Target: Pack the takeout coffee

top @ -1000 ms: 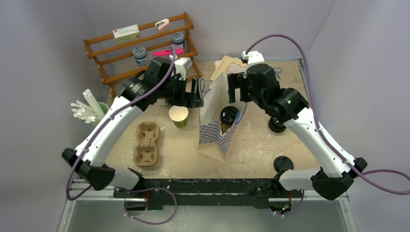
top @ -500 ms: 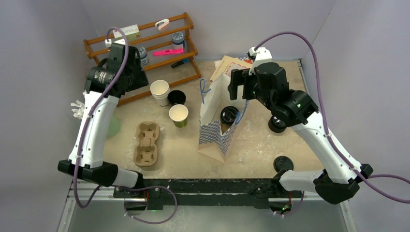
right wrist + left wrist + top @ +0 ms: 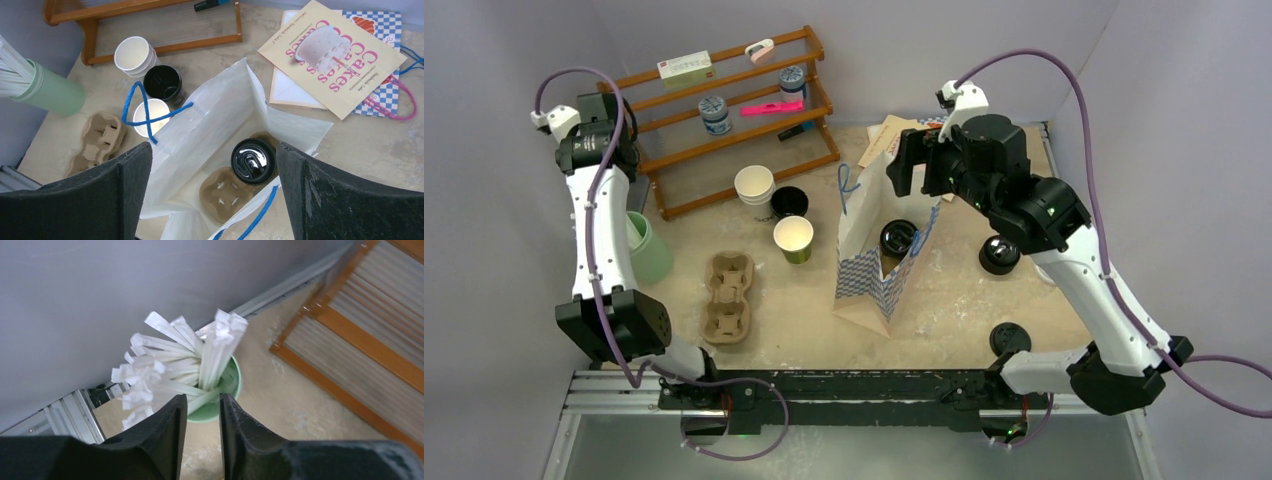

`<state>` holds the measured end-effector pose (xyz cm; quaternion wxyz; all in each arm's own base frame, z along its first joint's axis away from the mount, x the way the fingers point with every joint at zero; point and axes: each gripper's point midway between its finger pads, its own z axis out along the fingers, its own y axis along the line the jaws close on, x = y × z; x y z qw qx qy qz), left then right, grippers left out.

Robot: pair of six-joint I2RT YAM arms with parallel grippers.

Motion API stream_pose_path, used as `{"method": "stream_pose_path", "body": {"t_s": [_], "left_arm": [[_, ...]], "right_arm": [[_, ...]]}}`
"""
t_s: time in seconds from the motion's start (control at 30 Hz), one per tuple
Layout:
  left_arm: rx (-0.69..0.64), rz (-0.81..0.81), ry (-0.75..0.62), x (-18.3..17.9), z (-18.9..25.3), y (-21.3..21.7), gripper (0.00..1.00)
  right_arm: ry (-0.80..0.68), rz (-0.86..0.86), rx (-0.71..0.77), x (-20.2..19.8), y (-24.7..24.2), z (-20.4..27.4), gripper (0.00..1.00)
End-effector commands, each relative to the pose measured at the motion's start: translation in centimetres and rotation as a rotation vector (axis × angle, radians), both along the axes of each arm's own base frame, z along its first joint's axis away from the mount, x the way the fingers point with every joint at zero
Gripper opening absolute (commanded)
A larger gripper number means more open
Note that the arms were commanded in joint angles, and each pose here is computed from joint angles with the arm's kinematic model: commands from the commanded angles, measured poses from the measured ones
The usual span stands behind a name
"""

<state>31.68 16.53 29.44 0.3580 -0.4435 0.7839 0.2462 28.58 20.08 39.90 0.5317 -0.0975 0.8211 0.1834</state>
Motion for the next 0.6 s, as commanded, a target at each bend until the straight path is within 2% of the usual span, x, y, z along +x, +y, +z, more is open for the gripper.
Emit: {"method": "stream_pose_path", "body": {"t_s": [0.0,0.27,0.57], "left_arm": [[0.035,0.068,-0.044,0.6,-0.6,3.1,0.3],[0.087,0.033,0.005,3.4,-3.1,5.8,0.21],[0.059,0.007,0.029,5.2,-4.9,6.6,0.24]], "right_arm": [[0.006,0.001,0.021,0.3,0.5,1.0,0.94],[0.053,-0.003,0.017,0.8,1.2,0.2,0.92],[0.059,-0.007,0.001,1.1,1.2,-0.1,0.92]]}}
